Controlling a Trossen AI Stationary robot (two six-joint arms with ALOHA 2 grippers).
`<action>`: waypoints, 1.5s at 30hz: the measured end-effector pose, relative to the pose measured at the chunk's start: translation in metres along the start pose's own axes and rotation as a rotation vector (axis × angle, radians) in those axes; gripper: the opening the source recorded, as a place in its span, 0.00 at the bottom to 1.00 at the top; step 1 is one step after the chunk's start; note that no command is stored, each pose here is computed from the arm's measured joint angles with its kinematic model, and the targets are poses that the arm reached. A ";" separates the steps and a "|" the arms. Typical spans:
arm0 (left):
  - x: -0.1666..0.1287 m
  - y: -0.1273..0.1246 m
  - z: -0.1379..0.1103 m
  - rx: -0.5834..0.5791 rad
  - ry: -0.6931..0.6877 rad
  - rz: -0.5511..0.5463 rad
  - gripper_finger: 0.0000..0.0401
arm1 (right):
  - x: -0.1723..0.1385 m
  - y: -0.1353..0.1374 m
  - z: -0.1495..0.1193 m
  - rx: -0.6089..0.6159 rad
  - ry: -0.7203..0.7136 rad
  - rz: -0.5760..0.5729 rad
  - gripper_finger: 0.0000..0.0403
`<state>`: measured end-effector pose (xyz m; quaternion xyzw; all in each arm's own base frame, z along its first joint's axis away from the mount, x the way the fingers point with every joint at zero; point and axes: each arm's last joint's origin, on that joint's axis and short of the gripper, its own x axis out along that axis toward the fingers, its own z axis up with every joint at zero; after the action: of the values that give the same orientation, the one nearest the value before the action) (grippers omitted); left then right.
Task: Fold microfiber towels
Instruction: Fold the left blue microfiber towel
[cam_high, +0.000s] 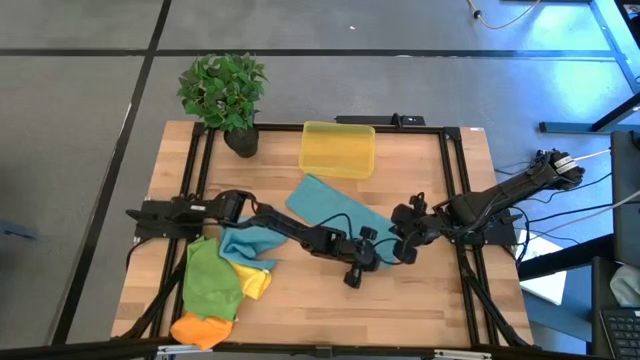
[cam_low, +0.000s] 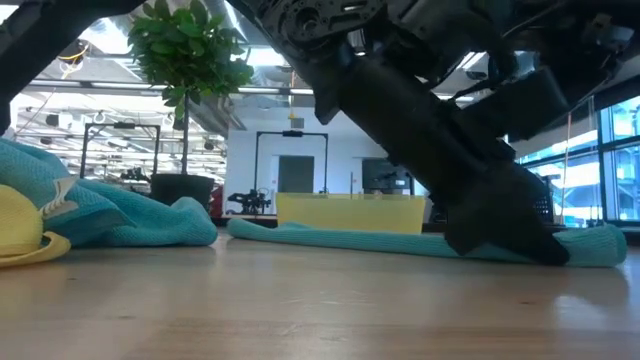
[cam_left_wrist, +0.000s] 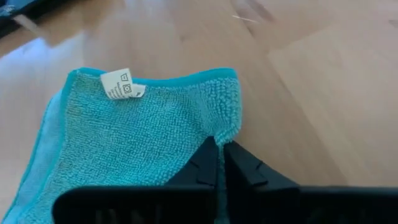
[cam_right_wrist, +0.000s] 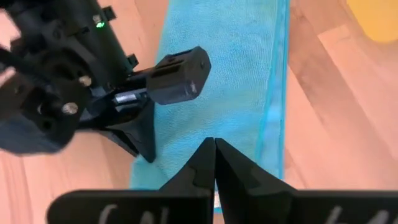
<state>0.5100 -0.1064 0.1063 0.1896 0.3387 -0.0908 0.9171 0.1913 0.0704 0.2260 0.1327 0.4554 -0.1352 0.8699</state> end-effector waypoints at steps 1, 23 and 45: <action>-0.003 -0.003 0.000 0.017 0.018 -0.047 0.01 | 0.000 0.000 0.000 -0.023 0.000 0.001 0.03; -0.067 -0.082 -0.007 0.070 0.205 -0.214 0.00 | 0.054 0.055 -0.063 -0.601 -0.145 0.083 0.40; -0.131 -0.100 -0.049 -0.057 -0.043 -0.146 0.00 | 0.126 0.087 -0.083 -0.997 -0.275 -0.073 0.42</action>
<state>0.3536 -0.1724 0.1293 0.1364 0.3342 -0.1519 0.9201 0.2285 0.1662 0.0857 -0.3328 0.3503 0.0520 0.8740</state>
